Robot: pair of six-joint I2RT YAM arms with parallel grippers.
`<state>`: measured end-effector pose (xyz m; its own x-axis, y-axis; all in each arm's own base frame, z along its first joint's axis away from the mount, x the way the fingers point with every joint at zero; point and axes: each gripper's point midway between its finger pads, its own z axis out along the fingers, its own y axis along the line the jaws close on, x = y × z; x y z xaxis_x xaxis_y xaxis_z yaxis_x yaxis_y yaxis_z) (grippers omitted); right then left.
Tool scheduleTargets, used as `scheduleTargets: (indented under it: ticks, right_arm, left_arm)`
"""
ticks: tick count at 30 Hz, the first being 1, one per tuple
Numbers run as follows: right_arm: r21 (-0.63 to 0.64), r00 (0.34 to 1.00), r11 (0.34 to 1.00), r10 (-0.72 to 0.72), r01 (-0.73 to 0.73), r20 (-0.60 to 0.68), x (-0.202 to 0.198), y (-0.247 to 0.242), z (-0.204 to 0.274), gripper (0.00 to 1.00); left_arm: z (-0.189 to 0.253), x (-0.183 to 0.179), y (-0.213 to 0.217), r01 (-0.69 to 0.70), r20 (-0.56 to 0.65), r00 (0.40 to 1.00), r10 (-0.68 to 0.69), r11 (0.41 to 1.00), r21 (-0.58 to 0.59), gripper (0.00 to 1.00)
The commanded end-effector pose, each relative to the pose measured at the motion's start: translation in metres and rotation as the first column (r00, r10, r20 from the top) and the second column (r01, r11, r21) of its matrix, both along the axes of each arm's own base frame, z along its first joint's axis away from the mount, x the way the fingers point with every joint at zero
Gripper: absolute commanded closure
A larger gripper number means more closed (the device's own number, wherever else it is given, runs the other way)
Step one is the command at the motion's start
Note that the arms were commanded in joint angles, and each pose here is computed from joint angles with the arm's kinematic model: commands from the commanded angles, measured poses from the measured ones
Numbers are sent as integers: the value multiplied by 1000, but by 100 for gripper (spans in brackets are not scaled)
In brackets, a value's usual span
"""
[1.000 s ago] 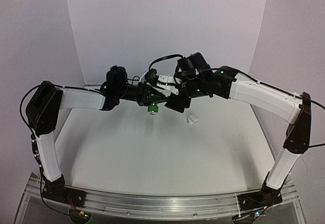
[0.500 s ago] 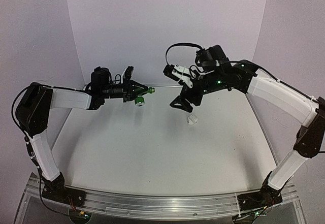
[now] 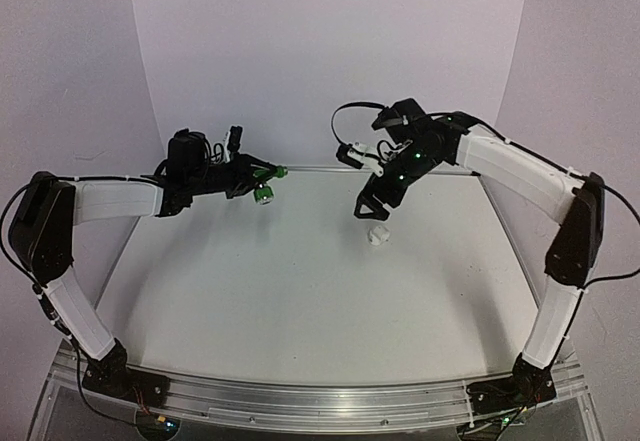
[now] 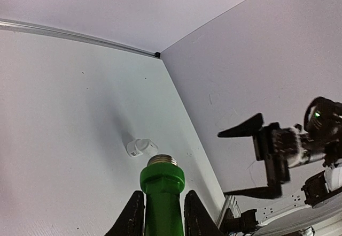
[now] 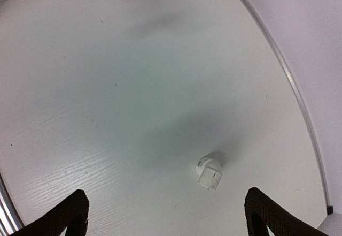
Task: Install the water faucets
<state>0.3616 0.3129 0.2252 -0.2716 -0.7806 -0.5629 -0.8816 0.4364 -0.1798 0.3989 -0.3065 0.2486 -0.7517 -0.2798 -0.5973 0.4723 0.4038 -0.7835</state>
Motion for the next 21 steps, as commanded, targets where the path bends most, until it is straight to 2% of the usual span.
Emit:
scheduleTargets:
  ticks: [1, 8, 21]
  right_arm:
    - [-193, 980, 979, -106, 72, -170, 9, -45, -51, 2]
    - [-344, 942, 932, -213, 115, -260, 39, -63, -105, 2]
    - [-429, 901, 898, -265, 101, -343, 56, -72, -152, 6]
  left_arm:
    - [17, 2, 2, -6, 86, 996, 3, 999, 33, 100]
    - [19, -7, -4, 57, 109, 992, -59, 998, 17, 100]
    - [17, -10, -10, 106, 95, 990, -105, 994, -6, 100]
